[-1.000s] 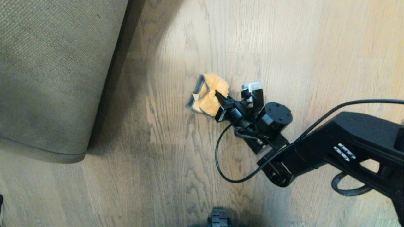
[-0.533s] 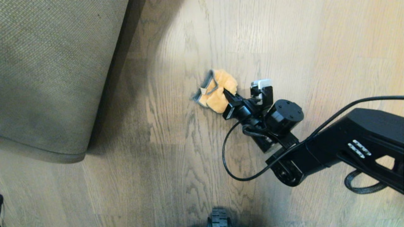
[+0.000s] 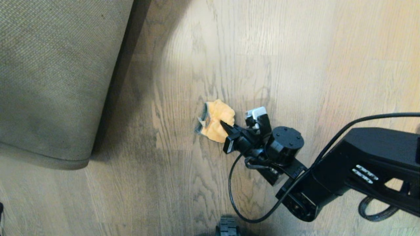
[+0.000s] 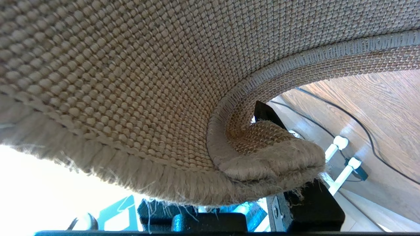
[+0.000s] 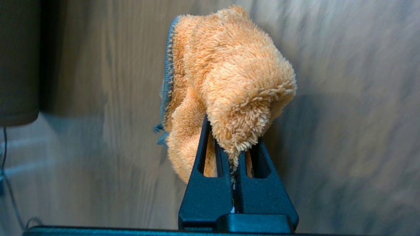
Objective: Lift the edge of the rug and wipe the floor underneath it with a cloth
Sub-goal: Wipe the floor under the carpet with a rag
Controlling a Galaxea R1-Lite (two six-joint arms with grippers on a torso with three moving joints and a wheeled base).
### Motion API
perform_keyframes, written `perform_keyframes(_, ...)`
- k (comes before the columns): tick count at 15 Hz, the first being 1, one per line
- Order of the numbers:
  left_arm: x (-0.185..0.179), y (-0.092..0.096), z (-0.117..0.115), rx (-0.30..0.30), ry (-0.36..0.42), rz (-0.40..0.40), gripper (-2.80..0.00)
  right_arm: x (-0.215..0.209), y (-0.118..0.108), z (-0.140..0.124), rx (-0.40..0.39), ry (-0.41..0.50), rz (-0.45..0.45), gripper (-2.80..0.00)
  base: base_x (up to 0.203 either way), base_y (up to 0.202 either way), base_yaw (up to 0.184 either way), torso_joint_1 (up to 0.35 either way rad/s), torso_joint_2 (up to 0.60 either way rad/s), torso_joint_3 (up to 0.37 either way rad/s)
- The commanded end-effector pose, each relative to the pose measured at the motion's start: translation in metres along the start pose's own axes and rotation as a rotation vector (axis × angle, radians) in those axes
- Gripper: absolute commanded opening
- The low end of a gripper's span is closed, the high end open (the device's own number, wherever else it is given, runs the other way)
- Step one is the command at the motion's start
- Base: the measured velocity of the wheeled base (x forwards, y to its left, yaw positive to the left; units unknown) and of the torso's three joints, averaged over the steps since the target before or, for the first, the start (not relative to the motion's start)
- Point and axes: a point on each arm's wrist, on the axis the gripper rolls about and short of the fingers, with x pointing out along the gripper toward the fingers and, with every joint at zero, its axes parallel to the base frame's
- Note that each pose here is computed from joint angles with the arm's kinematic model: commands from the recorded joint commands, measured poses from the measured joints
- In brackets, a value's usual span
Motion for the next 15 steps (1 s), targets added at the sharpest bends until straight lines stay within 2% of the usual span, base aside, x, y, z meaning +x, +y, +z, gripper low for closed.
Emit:
perform_keyframes(1, 0.000, 0.000, 0.000, 0.004, 0.007, 0.002, -2.80, -0.002, 0.014, -0.012, 0.007, -0.001, 0.021, -2.80, 0.000, 0.000, 0.000, 0.000, 0.00, 0.000)
perform_keyframes(6, 0.000, 0.000, 0.000, 0.006, 0.010, 0.002, -2.80, -0.013, 0.052, -0.046, 0.012, 0.093, 0.055, -2.80, 0.000, 0.000, 0.000, 0.000, 0.00, 0.000)
perform_keyframes(11, 0.000, -0.001, 0.000, 0.009, 0.010, 0.000, -2.80, -0.026, 0.086, -0.065, 0.013, 0.151, 0.104, -2.80, 0.000, 0.000, 0.000, 0.000, 0.00, 0.000)
perform_keyframes(15, 0.000, -0.002, 0.000, 0.011, 0.009, -0.001, -2.80, -0.022, 0.082, -0.064, 0.015, 0.142, 0.088, -2.80, 0.000, 0.000, 0.000, 0.000, 0.00, 0.000)
